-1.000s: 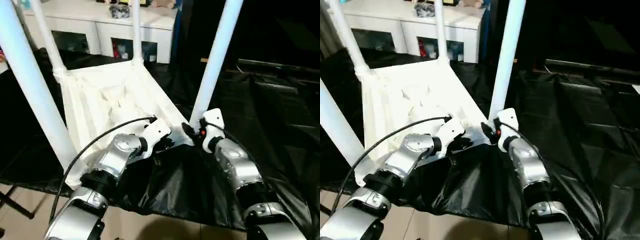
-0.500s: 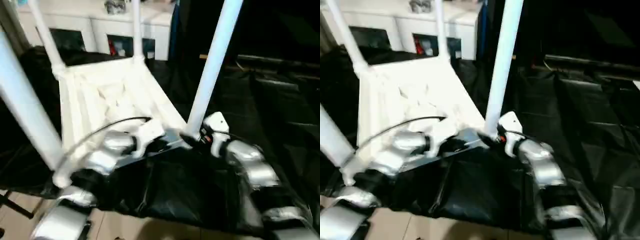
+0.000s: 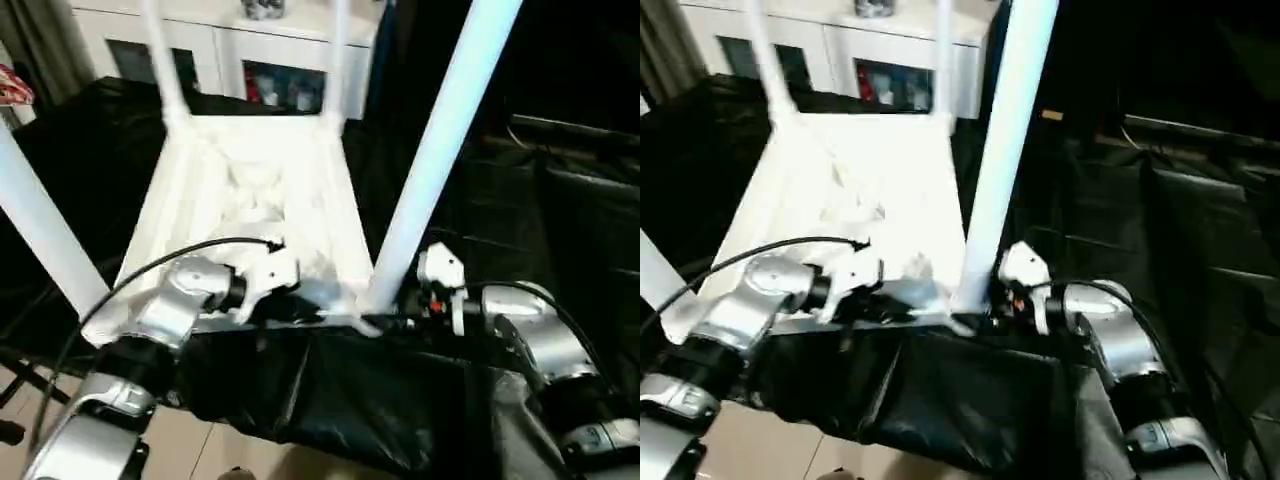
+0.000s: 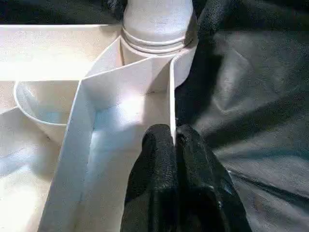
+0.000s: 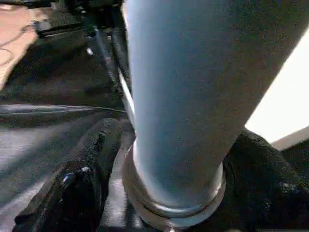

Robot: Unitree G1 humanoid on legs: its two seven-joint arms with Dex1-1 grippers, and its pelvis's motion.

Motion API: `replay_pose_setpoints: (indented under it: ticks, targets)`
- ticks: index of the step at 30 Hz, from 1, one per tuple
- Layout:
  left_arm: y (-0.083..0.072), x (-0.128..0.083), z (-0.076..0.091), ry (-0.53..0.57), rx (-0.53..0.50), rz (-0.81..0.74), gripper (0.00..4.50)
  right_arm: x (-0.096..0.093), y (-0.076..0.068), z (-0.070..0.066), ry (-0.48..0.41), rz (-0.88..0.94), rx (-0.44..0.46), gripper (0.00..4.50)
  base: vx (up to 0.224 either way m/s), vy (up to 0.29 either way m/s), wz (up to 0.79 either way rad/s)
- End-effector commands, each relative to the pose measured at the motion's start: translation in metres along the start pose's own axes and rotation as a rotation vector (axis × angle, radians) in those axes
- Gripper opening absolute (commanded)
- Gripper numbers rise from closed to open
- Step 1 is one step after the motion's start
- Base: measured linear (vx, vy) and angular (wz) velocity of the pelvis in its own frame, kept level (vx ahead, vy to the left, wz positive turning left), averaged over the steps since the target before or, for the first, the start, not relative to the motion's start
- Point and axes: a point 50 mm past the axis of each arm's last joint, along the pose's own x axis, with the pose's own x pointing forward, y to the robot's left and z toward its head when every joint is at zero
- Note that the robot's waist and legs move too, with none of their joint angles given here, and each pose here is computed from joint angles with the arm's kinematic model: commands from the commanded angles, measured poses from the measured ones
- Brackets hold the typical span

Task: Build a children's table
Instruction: Rotate leg to tighten

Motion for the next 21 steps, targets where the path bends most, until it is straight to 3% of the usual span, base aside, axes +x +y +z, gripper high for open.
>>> replay_pose_setpoints:
  ticks: [1,5,14,21]
  targets:
    - [0.002,0.004,0.015,-0.038,0.062,-0.025,0.00,0.013,0.016,-0.016,0.057,0.121,0.063,3.07,0.000,0.000,0.00]
    - [0.003,0.002,0.014,-0.029,0.065,-0.042,0.00,0.013,0.018,-0.015,0.059,0.146,0.065,2.64,0.000,0.000,0.00]
    - [0.003,-0.001,0.012,-0.020,0.051,-0.044,0.00,0.013,0.023,-0.017,0.057,0.178,0.085,2.47,0.000,0.000,0.00]
    - [0.013,0.001,0.011,-0.029,-0.006,0.150,0.00,0.021,0.011,-0.014,-0.040,-0.040,0.108,2.46,0.000,0.000,0.00]
